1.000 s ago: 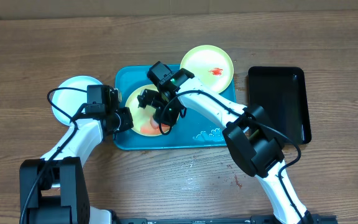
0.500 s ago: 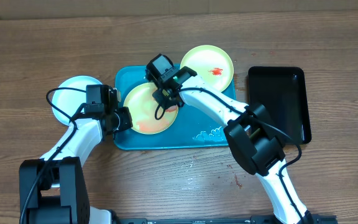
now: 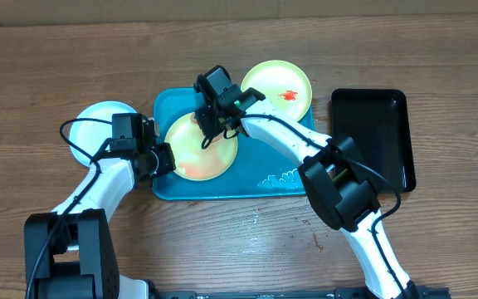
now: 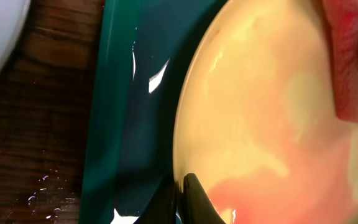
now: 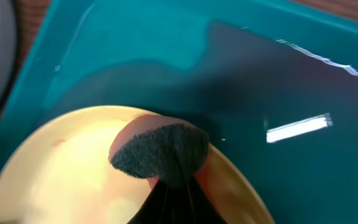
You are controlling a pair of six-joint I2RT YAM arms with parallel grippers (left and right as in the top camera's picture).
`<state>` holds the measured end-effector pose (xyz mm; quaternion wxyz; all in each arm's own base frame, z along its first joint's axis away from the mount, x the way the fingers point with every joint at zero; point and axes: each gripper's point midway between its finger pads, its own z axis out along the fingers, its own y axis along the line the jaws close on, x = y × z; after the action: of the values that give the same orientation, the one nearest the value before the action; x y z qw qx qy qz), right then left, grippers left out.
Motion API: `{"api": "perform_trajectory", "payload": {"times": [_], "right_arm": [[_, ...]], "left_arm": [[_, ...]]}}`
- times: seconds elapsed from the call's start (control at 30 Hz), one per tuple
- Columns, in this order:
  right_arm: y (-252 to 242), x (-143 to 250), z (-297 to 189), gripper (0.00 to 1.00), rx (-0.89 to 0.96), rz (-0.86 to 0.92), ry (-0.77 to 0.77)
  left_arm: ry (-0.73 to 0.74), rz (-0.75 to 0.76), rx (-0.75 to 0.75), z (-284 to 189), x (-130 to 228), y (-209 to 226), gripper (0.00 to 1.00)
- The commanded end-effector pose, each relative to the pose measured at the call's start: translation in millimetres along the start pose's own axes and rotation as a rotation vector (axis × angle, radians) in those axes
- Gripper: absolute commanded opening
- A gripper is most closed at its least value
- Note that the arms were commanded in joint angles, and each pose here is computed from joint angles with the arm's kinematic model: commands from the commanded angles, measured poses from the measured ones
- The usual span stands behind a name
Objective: Clean dirty plates on tray and stack at the side
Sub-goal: 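Scrub the yellow plate's upper edge with the sponge in the right gripper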
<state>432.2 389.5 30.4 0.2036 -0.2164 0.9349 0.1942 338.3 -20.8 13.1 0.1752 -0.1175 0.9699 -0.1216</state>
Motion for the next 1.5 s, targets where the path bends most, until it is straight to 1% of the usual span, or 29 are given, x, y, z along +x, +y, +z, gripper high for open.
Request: {"api": "perform_trajectory", "payload": {"times": [0.0, 0.1, 0.23, 0.3, 0.4, 0.53, 0.57, 0.6, 0.63, 0.7, 0.73, 0.8, 0.87, 1.03, 1.17, 1.27, 1.47], "right_arm": [[18, 14, 7, 0.07, -0.140, -0.058, 0.052], [28, 28, 4, 0.07, -0.208, -0.112, 0.109], [20, 57, 1, 0.04, -0.190, -0.161, 0.220], [16, 66, -2, 0.04, -0.183, -0.166, 0.259], [8, 72, -4, 0.04, -0.149, -0.155, 0.292], [7, 71, -4, 0.04, -0.143, -0.153, 0.287], [7, 70, -4, 0.06, -0.144, -0.154, 0.284], [8, 70, -4, 0.13, -0.148, -0.154, 0.282], [9, 69, -3, 0.18, -0.153, -0.155, 0.278], [13, 66, -3, 0.19, -0.175, -0.156, 0.264], [16, 63, -3, 0.18, -0.186, -0.148, 0.252], [18, 56, -1, 0.10, -0.189, -0.109, 0.229], [21, 50, 0, 0.04, -0.193, -0.067, 0.207], [36, 43, 4, 0.04, -0.206, -0.013, 0.172], [45, 41, 5, 0.04, -0.202, 0.083, 0.165], [45, 41, 8, 0.04, -0.161, 0.146, 0.161], [51, 49, 9, 0.04, -0.142, 0.140, 0.180]], "left_arm": [[0.033, 0.021, 0.019, 2, 9, -2, 0.04], [0.033, 0.022, 0.019, 2, 9, -3, 0.04], [0.038, 0.025, 0.018, 2, 10, -2, 0.04], [0.045, 0.031, 0.017, 2, 12, -3, 0.04], [0.047, 0.063, 0.019, 3, 13, -5, 0.04], [0.050, 0.079, 0.023, 3, 14, -9, 0.04], [0.050, 0.081, 0.024, 4, 14, -10, 0.04], [0.051, 0.083, 0.025, 4, 15, -10, 0.04], [0.051, 0.086, 0.026, 4, 15, -11, 0.04], [0.052, 0.087, 0.026, 4, 15, -12, 0.04], [0.052, 0.087, 0.026, 4, 15, -12, 0.04], [0.051, 0.087, 0.026, 4, 15, -12, 0.04], [0.051, 0.083, 0.026, 4, 15, -12, 0.04], [0.052, 0.079, 0.026, 4, 15, -12, 0.04], [0.052, 0.079, 0.026, 4, 15, -12, 0.04], [0.052, 0.079, 0.026, 4, 15, -12, 0.04], [0.052, 0.080, 0.026, 4, 15, -12, 0.04]]}}
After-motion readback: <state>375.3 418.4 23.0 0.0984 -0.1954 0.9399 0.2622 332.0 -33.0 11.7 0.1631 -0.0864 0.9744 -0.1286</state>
